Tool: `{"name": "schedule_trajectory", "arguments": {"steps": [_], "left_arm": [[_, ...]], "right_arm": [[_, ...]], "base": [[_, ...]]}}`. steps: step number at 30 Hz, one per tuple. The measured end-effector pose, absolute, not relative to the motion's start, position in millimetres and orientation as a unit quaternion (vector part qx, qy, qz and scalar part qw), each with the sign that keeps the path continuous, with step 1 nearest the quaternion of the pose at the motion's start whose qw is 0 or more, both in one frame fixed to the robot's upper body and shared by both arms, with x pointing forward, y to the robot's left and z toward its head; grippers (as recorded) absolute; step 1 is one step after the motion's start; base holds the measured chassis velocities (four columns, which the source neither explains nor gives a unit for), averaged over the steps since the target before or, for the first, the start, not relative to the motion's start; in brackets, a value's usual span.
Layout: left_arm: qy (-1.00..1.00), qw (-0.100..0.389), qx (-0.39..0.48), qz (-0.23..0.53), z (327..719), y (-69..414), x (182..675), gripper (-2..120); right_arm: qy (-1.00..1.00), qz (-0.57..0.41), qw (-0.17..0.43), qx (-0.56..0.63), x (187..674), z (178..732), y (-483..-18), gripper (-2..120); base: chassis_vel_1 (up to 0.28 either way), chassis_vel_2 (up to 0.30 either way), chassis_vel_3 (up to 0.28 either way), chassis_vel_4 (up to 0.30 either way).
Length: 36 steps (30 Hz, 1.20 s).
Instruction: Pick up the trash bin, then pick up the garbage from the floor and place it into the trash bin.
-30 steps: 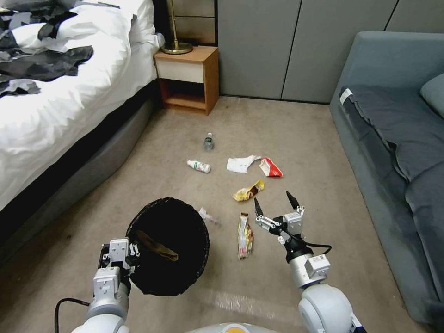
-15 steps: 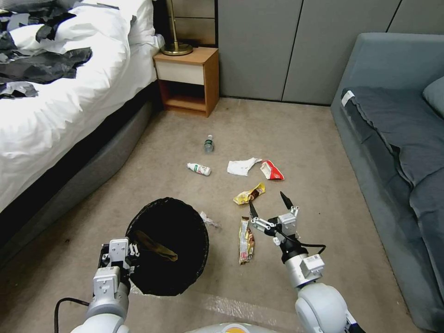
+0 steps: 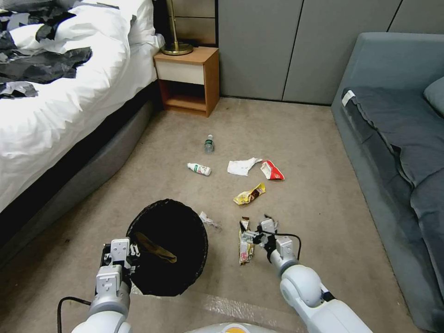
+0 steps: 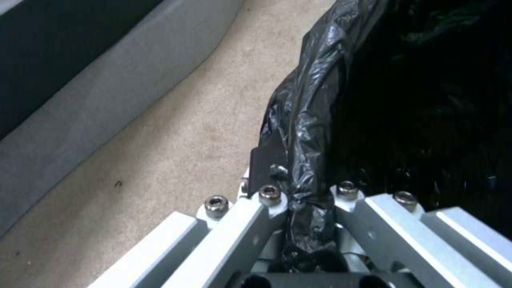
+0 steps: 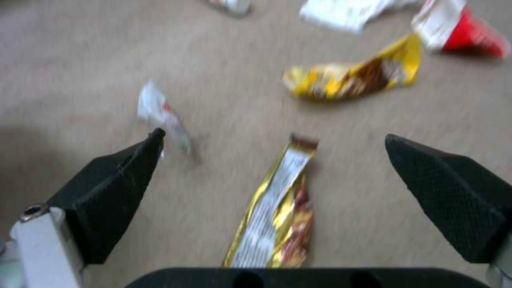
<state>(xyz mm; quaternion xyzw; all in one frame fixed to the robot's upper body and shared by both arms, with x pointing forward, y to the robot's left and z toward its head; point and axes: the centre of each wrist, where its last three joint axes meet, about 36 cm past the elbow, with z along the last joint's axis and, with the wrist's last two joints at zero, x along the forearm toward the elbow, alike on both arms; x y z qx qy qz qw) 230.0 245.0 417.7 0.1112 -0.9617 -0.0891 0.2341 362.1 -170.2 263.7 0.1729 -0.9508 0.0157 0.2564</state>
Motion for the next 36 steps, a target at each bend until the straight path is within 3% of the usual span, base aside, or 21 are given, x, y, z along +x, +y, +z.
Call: {"name": "schedule_trajectory", "arguments": {"steps": [8, 20, 31, 36], "left_arm": [[-0.96, 0.239, 0.111, -0.09, 414.7, 242.9, 228.8, 1], [-0.959, 0.24, 0.114, -0.096, 412.7, 244.3, 221.9, 1], [-0.959, 0.24, 0.113, -0.097, 413.9, 242.4, 220.8, 1], [-0.96, 0.238, 0.114, -0.097, 415.0, 242.2, 220.8, 1]], "right_arm": [[-0.931, 0.021, 0.319, 0.174, 382.4, 228.7, -178.3, 100], [-0.925, 0.053, 0.335, 0.17, 389.5, 175.4, -190.3, 100], [-0.925, 0.049, 0.33, 0.183, 393.3, 163.5, -180.2, 99], [-0.923, 0.048, 0.33, 0.192, 390.7, 159.3, -171.8, 83]], "base": [[0.0, 0.0, 0.0, 0.0], [0.0, 0.0, 0.0, 0.0], [0.0, 0.0, 0.0, 0.0], [0.0, 0.0, 0.0, 0.0]]}}
